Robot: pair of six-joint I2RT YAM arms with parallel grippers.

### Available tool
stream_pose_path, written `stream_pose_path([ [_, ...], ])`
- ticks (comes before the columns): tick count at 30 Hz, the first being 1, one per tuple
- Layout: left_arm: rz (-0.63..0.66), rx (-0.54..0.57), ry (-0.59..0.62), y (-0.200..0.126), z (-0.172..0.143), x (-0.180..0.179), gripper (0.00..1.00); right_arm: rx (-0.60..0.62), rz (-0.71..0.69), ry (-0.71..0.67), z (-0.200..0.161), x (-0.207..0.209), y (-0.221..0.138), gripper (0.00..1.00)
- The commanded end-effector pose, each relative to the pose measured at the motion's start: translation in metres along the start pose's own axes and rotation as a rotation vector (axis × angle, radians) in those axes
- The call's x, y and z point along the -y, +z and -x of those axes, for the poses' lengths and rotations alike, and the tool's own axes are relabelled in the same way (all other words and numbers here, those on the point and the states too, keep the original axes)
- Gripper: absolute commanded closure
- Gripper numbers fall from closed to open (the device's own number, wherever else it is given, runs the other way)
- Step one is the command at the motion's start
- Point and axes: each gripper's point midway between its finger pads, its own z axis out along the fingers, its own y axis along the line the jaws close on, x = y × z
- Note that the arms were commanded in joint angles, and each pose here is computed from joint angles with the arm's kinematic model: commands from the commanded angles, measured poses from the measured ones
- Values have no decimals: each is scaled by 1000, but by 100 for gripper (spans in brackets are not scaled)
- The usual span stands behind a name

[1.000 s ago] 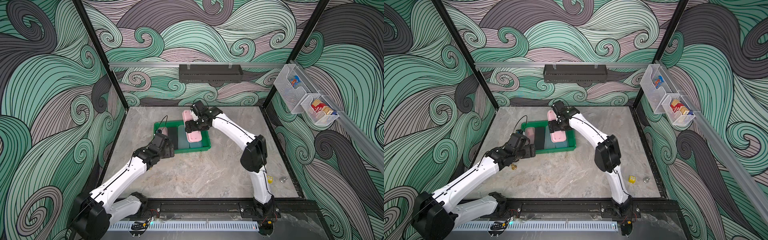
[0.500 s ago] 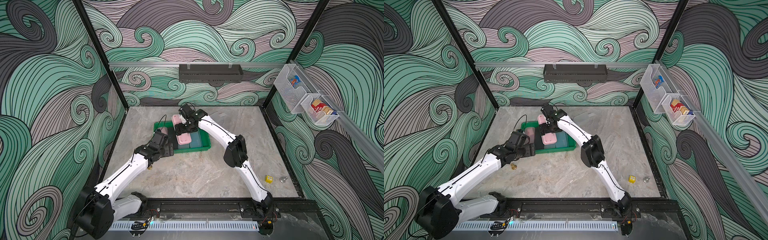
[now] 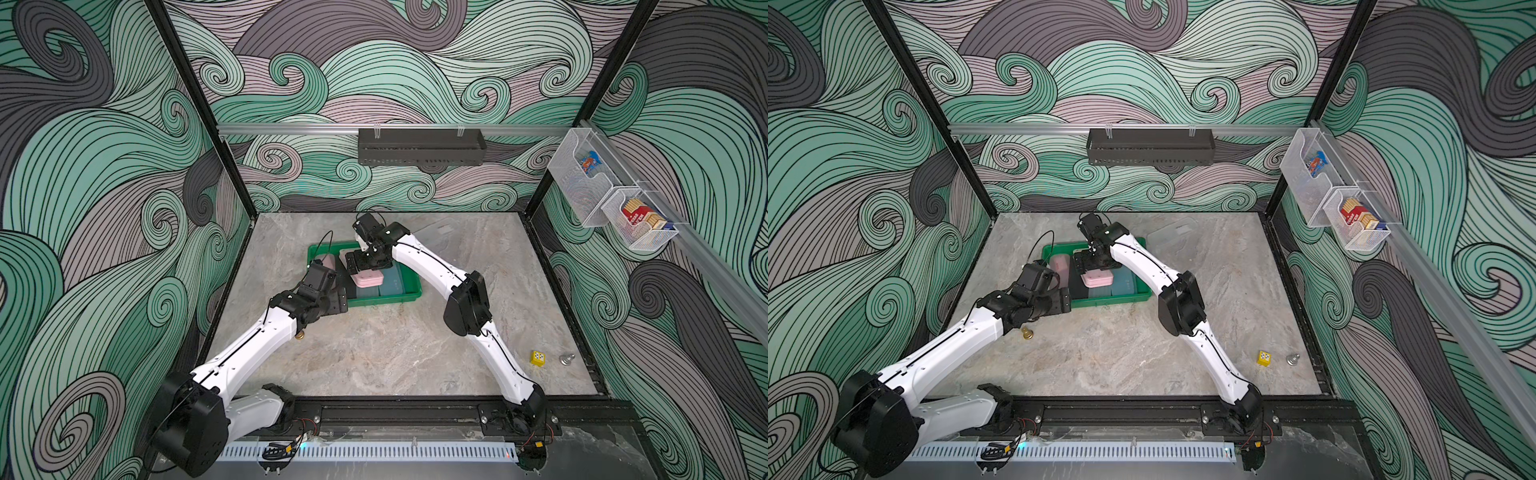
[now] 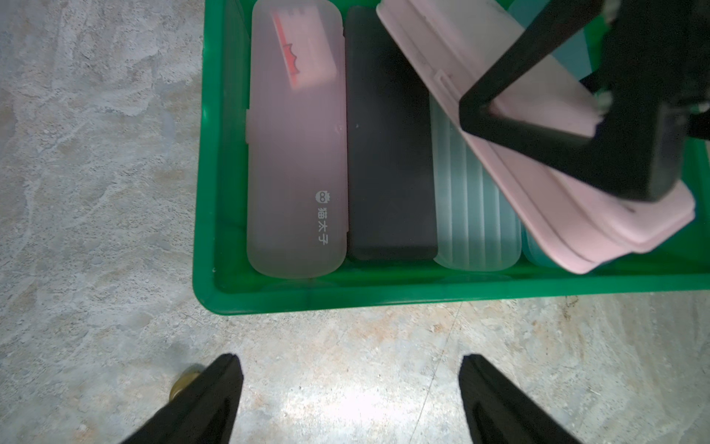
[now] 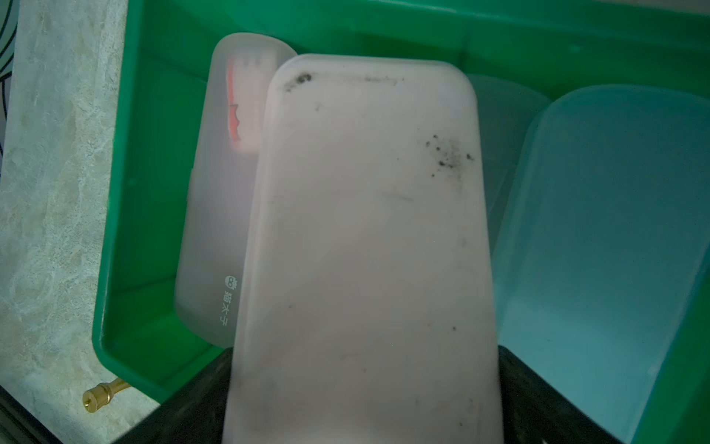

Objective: Put the pencil case into the storage box
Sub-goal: Place the pencil case at the storage box.

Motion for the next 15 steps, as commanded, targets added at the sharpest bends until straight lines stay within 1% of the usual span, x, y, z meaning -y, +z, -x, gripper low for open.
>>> stream_pose_path([
  [1,-7,0,2,1,0,-1,8,10,8,8,1,-7,-6,1],
  [8,-8,-1,0,1,-1,-2,8,-5,18,3,-5,-14,-2,1],
  [15,-11,-7,-4,3,-3,-2,8,-60,24,0,-17,-14,21,1],
])
